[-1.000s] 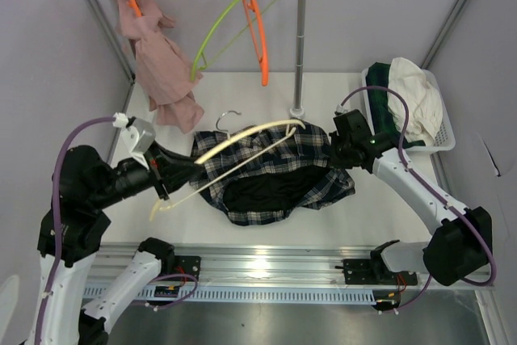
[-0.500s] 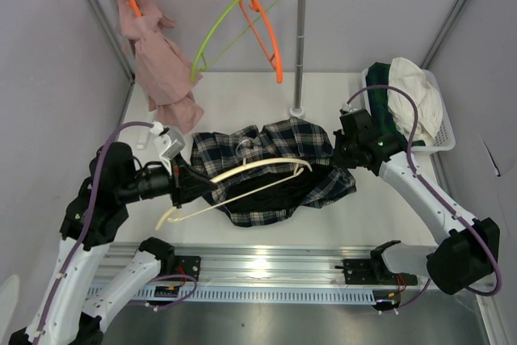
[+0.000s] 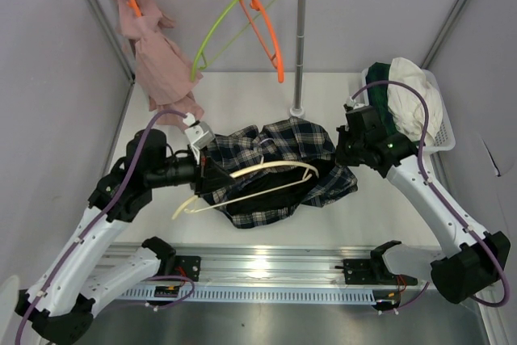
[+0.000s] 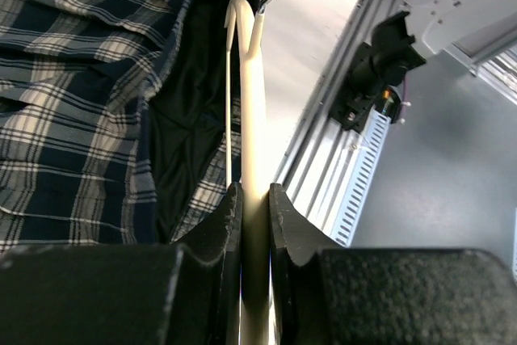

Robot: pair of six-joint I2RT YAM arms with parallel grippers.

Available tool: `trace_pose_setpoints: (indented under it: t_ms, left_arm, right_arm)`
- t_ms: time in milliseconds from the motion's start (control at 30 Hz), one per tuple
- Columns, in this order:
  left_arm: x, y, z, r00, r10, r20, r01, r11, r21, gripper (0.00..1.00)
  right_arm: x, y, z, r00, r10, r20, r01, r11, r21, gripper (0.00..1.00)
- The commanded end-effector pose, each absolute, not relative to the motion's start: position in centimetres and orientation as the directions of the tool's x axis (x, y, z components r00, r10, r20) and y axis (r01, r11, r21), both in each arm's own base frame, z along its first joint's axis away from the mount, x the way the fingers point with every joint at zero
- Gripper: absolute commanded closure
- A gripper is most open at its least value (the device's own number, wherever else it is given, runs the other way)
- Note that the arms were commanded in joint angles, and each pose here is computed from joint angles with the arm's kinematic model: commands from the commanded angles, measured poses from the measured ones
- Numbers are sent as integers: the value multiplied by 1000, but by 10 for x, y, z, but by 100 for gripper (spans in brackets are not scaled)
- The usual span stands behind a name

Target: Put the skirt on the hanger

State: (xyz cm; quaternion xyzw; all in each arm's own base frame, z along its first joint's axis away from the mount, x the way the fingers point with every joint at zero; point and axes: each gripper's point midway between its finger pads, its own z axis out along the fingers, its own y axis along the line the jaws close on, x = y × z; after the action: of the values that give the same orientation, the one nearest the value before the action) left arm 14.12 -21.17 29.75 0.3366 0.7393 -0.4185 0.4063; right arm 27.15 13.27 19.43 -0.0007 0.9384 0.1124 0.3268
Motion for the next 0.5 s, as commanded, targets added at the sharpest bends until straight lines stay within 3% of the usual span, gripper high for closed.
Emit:
trace_pose_setpoints:
  t_ms: [0,467]
  left_arm:
    - [157,-218,320,-358,102,-928,855,435,-282,100]
    - [162,-244,304,-385,152,-910,877,369,-309,100]
  right_arm:
    - [269,137,219,-754,69,-653,-110,967,230,100]
    - [266,144,234,-740,58,-670,-133,964,230,100]
